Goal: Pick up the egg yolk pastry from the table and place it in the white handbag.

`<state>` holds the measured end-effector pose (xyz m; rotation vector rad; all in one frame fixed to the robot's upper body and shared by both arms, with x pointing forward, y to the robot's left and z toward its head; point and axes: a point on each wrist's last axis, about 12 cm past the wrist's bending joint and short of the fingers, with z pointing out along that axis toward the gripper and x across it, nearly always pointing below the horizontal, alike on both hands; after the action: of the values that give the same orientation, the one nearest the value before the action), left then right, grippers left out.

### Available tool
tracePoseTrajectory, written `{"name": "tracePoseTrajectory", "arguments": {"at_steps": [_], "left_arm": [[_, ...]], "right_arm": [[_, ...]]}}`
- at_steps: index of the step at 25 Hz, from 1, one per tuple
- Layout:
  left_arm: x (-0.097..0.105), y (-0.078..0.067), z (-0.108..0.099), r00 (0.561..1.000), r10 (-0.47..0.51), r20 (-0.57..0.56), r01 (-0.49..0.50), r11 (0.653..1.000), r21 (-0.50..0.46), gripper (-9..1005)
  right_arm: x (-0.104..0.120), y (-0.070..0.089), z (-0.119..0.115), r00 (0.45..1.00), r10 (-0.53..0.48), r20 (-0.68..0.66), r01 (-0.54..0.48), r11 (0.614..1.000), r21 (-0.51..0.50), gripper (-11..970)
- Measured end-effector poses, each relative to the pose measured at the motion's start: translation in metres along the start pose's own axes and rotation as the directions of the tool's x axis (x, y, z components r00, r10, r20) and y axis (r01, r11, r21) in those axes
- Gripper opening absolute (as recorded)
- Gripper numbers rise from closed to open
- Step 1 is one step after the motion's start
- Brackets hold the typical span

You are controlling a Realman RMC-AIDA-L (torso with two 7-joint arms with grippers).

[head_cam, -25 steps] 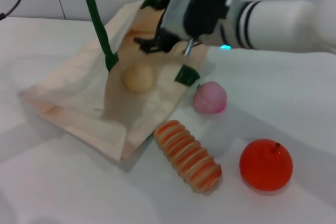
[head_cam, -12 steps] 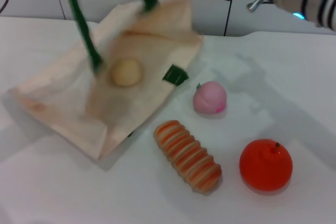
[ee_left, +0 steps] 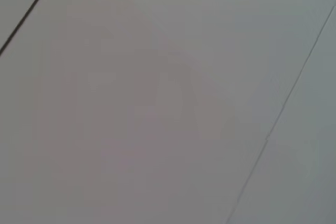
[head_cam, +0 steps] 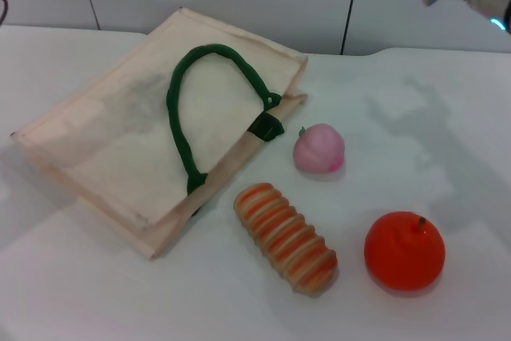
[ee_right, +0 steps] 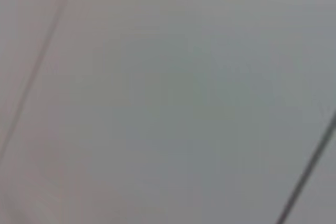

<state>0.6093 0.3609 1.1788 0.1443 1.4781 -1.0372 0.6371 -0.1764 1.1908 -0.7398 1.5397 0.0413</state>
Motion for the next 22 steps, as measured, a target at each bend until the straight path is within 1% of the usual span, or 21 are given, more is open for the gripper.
{"name": "tracePoseTrajectory", "arguments": {"at_steps": [2, 3, 6, 8, 10, 13, 17, 20, 22], "left_arm": [[0.006, 0.002, 0.002, 0.999, 0.037, 0.010, -0.037, 0.999, -0.026, 593], [0.011, 0.002, 0.003, 0.998, 0.057, 0.018, -0.056, 0.998, -0.042, 633], [0.024, 0.003, 0.005, 0.991, 0.127, 0.042, -0.123, 0.988, -0.090, 665], [0.033, 0.005, 0.008, 0.984, 0.171, 0.047, -0.164, 0.978, -0.130, 687], [0.038, 0.007, 0.008, 0.980, 0.193, 0.048, -0.183, 0.970, -0.163, 708], [0.045, 0.008, 0.008, 0.973, 0.222, 0.062, -0.205, 0.957, -0.206, 718], [0.048, 0.009, 0.005, 0.969, 0.236, 0.075, -0.214, 0.951, -0.224, 716], [0.049, 0.009, 0.005, 0.969, 0.237, 0.075, -0.215, 0.950, -0.226, 714], [0.050, 0.009, 0.005, 0.968, 0.239, 0.074, -0.217, 0.950, -0.227, 713]], "right_arm": [[0.004, -0.002, -0.003, 1.000, 0.021, 0.002, -0.021, 0.999, 0.046, 890], [0.006, -0.003, -0.005, 1.000, 0.028, 0.006, -0.028, 0.996, 0.085, 890], [0.010, -0.001, -0.008, 1.000, 0.023, 0.014, -0.025, 0.986, 0.166, 890], [0.014, 0.002, -0.008, 1.000, 0.022, 0.010, -0.023, 0.982, 0.188, 890], [0.019, 0.004, -0.007, 0.999, 0.040, 0.002, -0.040, 0.981, 0.191, 890], [0.020, 0.000, -0.005, 0.996, 0.093, 0.010, -0.093, 0.975, 0.200, 891], [0.017, -0.016, -0.001, 0.986, 0.156, 0.060, -0.166, 0.951, 0.261, 891], [0.019, -0.034, -0.004, 0.970, 0.209, 0.125, -0.238, 0.923, 0.302, 891], [0.022, -0.044, -0.008, 0.951, 0.252, 0.180, -0.298, 0.904, 0.307, 891]]}}
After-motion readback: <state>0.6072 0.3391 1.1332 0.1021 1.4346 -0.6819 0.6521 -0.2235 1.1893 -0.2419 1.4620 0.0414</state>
